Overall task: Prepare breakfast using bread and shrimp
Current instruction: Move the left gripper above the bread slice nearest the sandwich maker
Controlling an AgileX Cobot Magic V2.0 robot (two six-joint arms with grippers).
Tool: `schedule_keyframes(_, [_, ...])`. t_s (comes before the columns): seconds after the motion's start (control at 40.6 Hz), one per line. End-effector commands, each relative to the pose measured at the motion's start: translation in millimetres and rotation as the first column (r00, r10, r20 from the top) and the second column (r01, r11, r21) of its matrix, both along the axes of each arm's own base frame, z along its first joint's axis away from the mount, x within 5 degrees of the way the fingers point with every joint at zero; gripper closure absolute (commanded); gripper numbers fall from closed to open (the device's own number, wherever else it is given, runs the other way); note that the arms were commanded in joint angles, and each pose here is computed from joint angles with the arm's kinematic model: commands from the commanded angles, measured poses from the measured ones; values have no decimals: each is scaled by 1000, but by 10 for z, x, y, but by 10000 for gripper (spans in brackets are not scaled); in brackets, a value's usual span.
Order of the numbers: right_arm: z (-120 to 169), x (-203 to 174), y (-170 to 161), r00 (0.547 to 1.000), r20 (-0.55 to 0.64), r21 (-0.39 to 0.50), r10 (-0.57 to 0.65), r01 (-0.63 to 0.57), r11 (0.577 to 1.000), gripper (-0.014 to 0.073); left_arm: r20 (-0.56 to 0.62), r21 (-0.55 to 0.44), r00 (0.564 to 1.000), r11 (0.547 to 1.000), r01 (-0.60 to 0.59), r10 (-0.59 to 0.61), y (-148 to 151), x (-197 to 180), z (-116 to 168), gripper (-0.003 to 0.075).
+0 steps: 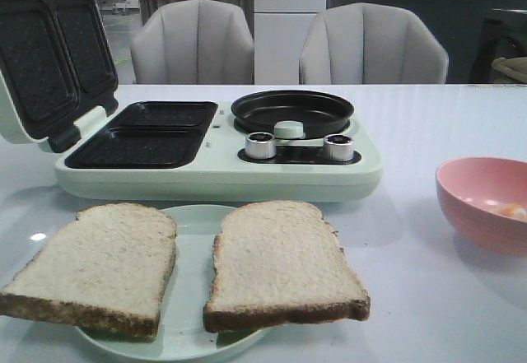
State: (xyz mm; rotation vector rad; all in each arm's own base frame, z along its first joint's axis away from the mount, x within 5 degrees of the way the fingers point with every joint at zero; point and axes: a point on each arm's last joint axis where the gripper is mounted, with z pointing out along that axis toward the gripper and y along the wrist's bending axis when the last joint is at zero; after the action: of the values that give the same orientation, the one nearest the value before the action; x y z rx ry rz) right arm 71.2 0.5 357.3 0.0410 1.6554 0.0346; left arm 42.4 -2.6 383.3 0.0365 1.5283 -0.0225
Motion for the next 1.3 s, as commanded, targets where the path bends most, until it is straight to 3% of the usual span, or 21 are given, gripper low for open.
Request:
schedule_keyframes(0.0, [76,202,-14,999,-33,2,-8,8,1000,560,-40,-18,999,1000,7,-7,-8,159,91,619])
schedule_keyframes(0.197, [-173,543,-23,962,-271,9,1,2,1000,560,-260,-55,965,998,24,-37,-39,387,-182,619])
schedule_keyframes(0.443, [-428,838,-32,889,-458,17,7,1,1000,531,-370,-56,928,998,16,-35,-42,595,-429,597])
schedule_keyframes(0.517, [-456,873,-33,880,-475,18,8,1,1000,409,-394,-54,918,998,14,-34,-42,636,-477,498])
schedule_keyframes(0.64, [-481,908,-35,874,-486,19,8,2,1000,135,-418,-43,908,999,11,-28,-38,679,-518,193])
schedule_keyframes(0.689, [-477,910,-35,876,-482,19,7,2,1000,59,-429,-36,903,999,12,-26,-37,706,-533,115])
schedule_keyframes(0.763, [-471,914,-36,880,-475,18,6,2,1000,6,-449,8,893,999,34,-27,-41,749,-559,79])
schedule_keyframes(0.911, [-473,912,-36,879,-477,18,7,2,1000,4,-487,80,866,981,175,-115,-175,847,-619,86])
schedule_keyframes(1.009, [-474,912,-36,878,-478,18,7,2,1000,4,-515,175,834,927,331,-200,-339,913,-675,86])
schedule_keyframes(1.108, [-474,912,-36,878,-478,18,7,2,1000,4,-562,260,775,828,496,-288,-557,954,-762,86])
schedule_keyframes(1.28, [-474,912,-36,878,-478,18,7,2,1000,4,-695,409,643,559,721,-321,-925,941,-1019,86])
